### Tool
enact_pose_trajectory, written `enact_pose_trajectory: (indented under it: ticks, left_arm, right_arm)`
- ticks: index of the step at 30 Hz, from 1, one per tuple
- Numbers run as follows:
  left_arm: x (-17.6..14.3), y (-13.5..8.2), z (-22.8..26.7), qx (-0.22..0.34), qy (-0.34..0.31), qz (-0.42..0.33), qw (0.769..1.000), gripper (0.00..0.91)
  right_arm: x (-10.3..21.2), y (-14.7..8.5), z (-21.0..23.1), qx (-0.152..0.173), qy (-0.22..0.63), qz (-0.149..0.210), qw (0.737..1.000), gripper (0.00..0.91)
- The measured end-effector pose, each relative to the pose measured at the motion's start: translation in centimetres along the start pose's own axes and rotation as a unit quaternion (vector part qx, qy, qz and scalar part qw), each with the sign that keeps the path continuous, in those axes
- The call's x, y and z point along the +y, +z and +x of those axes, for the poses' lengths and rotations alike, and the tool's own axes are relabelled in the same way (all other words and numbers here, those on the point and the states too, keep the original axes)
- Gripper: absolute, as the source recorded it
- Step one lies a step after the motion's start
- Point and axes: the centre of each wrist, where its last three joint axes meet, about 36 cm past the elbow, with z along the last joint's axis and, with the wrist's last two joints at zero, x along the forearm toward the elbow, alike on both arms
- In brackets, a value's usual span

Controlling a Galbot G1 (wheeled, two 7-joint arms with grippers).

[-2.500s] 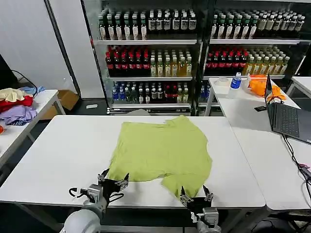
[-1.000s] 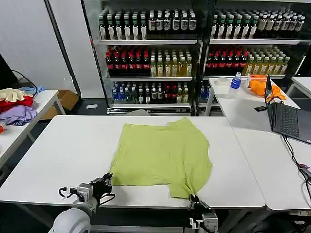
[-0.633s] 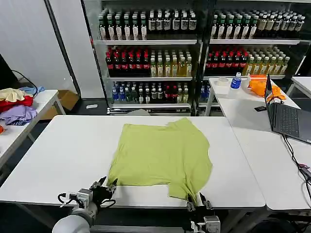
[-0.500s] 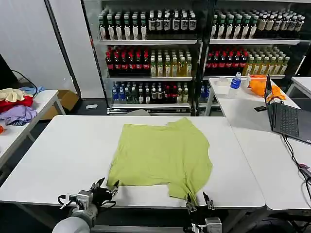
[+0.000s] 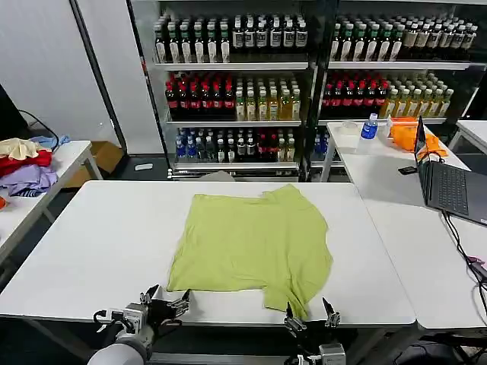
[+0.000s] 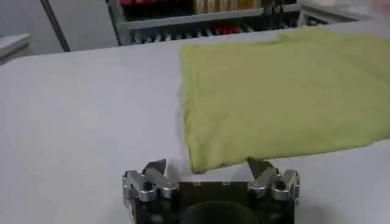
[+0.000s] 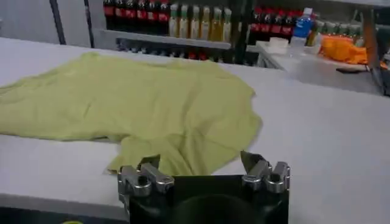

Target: Fold and organize the clothes.

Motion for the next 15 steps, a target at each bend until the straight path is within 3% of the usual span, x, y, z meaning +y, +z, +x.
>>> enact_pose_trajectory:
  ticks: [7,8,9,12,15]
  left_arm:
    - [-0.1,-0.3,-0.3,-0.002,0.004,0.009,1.0,0.907]
    - [-0.1,-0.3,-0.3,-0.001,0.005,0.01,1.0,0.605]
    - [-0.1,-0.3,-0.4,0.0,0.007,0.01,1.0,0.262]
    - [-0.1,-0.1,-0.5,0.002,0.011,0.01,1.0,0.04]
    - [-0.1,-0.1,-0.6,0.002,0.011,0.01,1.0,0.02]
  right_arm:
    - [0.3,0.5,-0.7,0.018,-0.007,-0.009,1.0,0.907]
    - [0.4,0.5,-0.8,0.02,-0.008,-0.011,1.0,0.655]
    - [0.4,0.6,-0.9,0.022,-0.01,-0.012,1.0,0.312]
    - [0.5,0.8,-1.1,0.026,-0.014,-0.017,0.999,0.0]
    - [0.6,0.9,-1.3,0.029,-0.019,-0.021,0.999,0.0]
